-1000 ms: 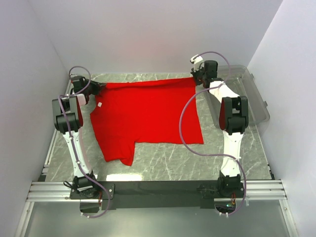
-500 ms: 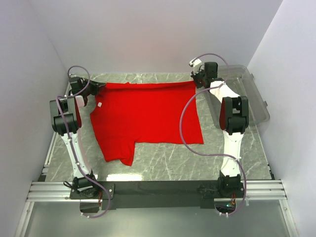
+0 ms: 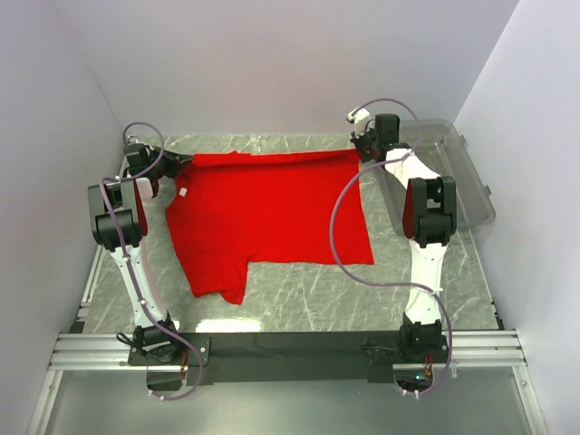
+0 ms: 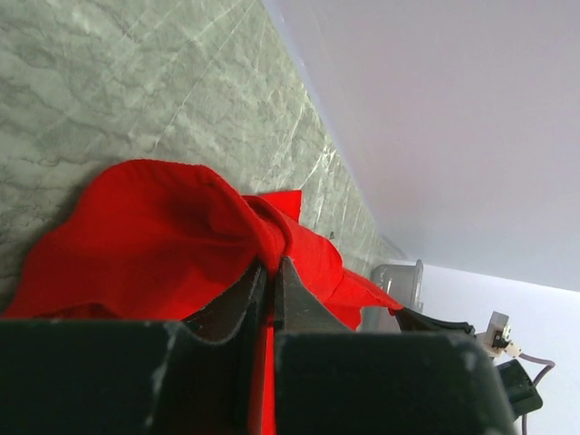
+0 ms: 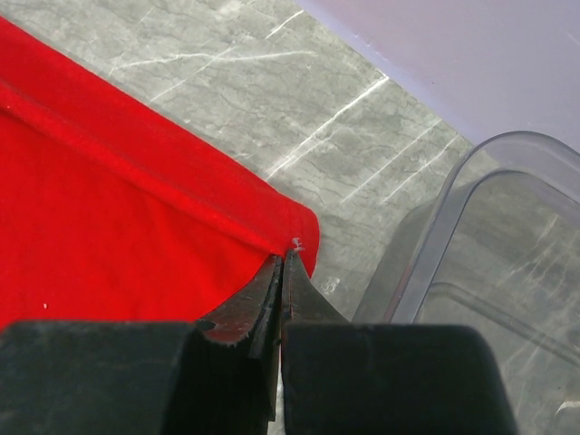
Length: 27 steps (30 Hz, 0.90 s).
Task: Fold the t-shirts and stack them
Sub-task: Fold the tshirt
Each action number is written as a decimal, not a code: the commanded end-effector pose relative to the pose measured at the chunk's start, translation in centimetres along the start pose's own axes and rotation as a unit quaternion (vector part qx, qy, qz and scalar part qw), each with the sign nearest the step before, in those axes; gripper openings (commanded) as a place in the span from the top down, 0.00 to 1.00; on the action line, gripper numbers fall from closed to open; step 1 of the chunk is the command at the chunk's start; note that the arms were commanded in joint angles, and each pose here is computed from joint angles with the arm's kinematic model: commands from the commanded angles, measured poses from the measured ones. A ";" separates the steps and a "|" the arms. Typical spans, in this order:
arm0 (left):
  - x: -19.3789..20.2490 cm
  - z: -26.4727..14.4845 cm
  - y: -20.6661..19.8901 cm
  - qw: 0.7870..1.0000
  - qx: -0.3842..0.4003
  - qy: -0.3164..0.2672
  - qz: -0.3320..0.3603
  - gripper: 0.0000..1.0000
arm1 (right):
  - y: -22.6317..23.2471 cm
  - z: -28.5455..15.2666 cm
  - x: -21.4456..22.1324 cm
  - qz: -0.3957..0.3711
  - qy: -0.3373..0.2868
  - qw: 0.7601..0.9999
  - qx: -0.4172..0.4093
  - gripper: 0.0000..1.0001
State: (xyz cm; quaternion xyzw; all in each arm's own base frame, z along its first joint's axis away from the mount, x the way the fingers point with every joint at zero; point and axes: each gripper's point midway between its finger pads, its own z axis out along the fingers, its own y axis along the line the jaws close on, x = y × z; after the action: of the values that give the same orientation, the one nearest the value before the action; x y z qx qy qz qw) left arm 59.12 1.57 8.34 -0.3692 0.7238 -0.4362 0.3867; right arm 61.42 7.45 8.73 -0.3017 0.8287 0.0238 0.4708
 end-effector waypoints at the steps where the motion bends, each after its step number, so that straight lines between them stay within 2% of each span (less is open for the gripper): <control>1: -1.3 -1.6 -3.7 0.998 0.034 -0.016 0.052 0.94 | -1.8 -1.8 -2.4 -0.011 -0.018 0.999 0.026 1.00; 27: -0.5 -3.1 0.3 0.995 -0.055 -0.008 0.079 0.94 | -0.8 -2.4 -1.1 -0.038 0.008 0.999 0.001 1.00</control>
State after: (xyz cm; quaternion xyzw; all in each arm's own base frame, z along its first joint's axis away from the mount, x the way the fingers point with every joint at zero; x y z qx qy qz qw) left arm 56.36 1.99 6.43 -0.3507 0.7740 -0.3764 0.3691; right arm 60.38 7.16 7.63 -0.3257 0.8348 0.0189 0.4434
